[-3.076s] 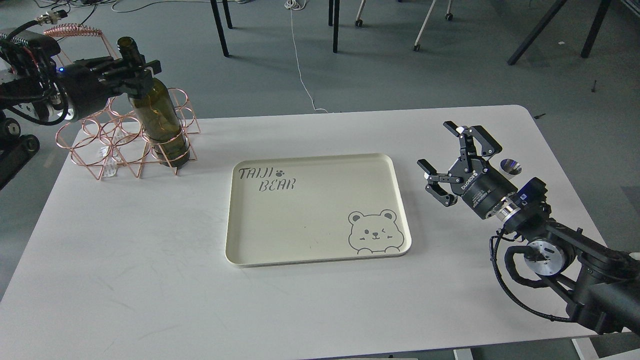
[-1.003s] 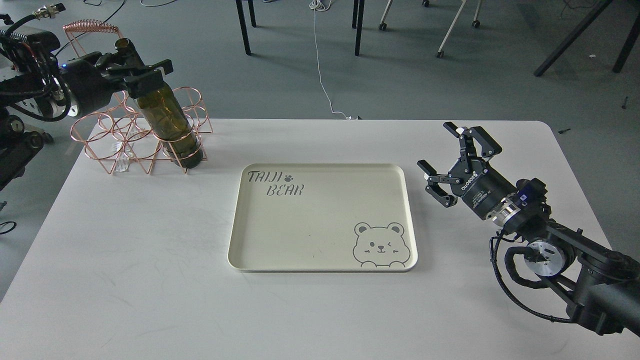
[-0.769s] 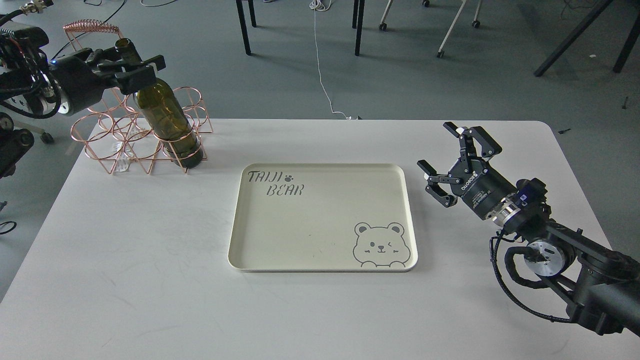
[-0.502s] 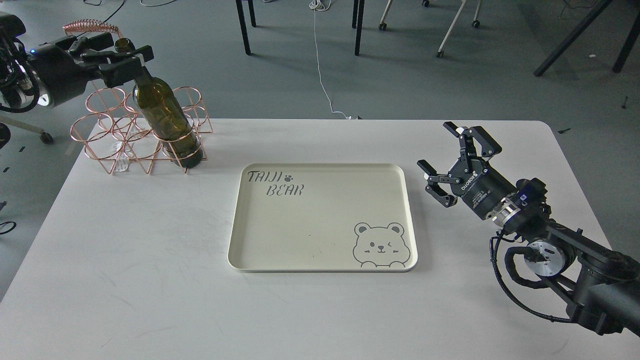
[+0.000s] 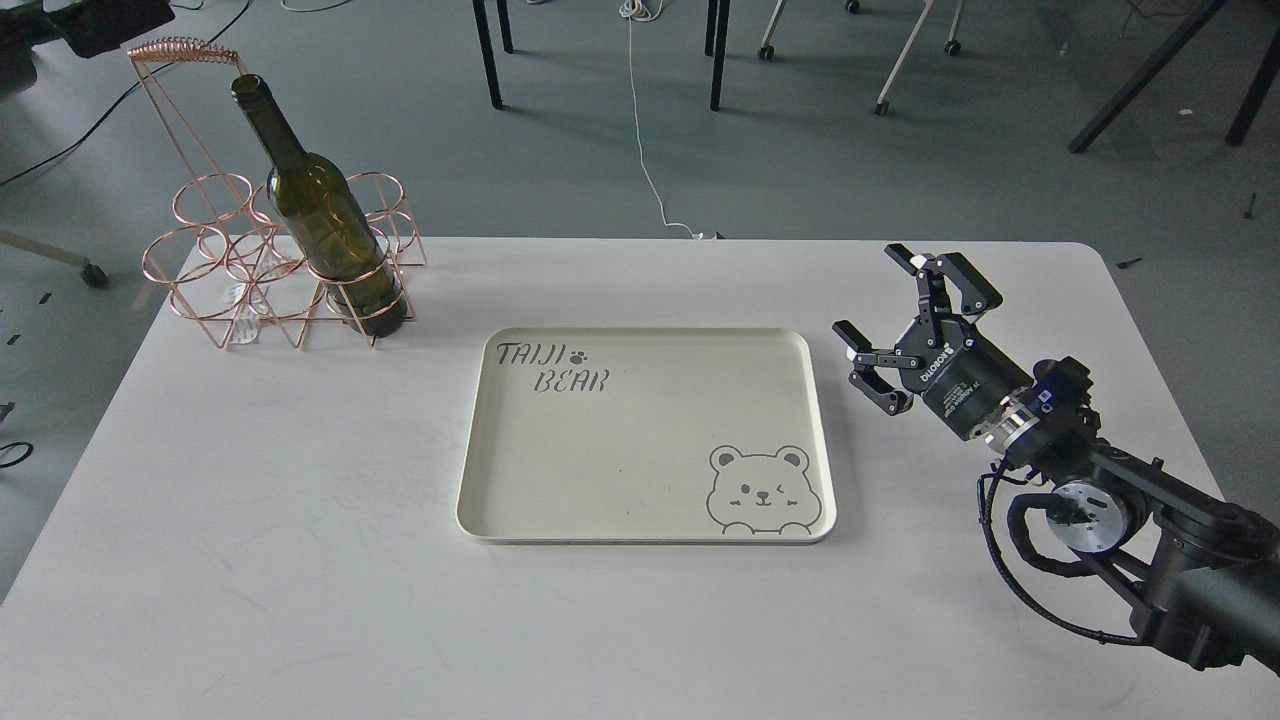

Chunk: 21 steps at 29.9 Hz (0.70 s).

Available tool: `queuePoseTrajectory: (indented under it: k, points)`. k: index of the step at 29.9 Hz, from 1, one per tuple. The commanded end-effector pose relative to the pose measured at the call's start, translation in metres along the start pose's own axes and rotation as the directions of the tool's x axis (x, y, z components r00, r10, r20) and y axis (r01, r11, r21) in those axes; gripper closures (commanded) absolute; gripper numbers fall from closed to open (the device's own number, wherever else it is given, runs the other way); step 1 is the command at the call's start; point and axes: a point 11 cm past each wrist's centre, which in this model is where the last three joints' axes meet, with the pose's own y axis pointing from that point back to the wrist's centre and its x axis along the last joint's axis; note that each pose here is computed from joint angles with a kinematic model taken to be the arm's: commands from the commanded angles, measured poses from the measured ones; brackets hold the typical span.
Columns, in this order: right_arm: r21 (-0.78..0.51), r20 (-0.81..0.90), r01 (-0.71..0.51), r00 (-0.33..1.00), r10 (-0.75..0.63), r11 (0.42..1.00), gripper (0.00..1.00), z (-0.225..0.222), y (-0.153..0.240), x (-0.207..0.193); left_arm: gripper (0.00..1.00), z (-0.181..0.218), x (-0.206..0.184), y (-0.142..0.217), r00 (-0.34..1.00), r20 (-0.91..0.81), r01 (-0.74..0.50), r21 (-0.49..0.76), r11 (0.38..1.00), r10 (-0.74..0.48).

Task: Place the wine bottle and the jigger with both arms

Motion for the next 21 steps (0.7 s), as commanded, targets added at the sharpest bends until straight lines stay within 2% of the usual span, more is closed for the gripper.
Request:
queuePoseTrajectory:
  k: [1,5,9,16,21]
  points:
    - [0.008,0.004,0.017,1.000,-0.017,1.000,0.01,-0.003,-0.003,-0.005,0.02,0.049,0.007,-0.007,0.971,-0.231,-0.090,-0.151,0.984,0.054]
    - [0.039,0.003,0.033,0.999,-0.034,0.999,0.01,-0.015,-0.007,-0.009,0.02,0.080,0.011,-0.012,0.868,-0.493,-0.193,-0.227,0.955,0.058]
    - [0.088,-0.005,0.055,0.998,-0.055,0.995,0.01,-0.037,-0.007,-0.013,0.02,0.092,0.009,-0.014,0.754,-0.655,-0.256,-0.239,0.937,0.039]
    - [0.137,-0.046,0.067,0.997,-0.062,0.988,0.01,-0.072,0.003,-0.010,0.02,0.091,-0.051,-0.022,0.600,-0.799,-0.248,-0.218,0.944,-0.027]
    - [0.150,-0.053,0.054,0.998,-0.046,0.987,0.01,-0.079,0.009,-0.005,0.02,0.087,-0.104,-0.005,0.369,-0.930,-0.346,-0.129,0.929,0.008]
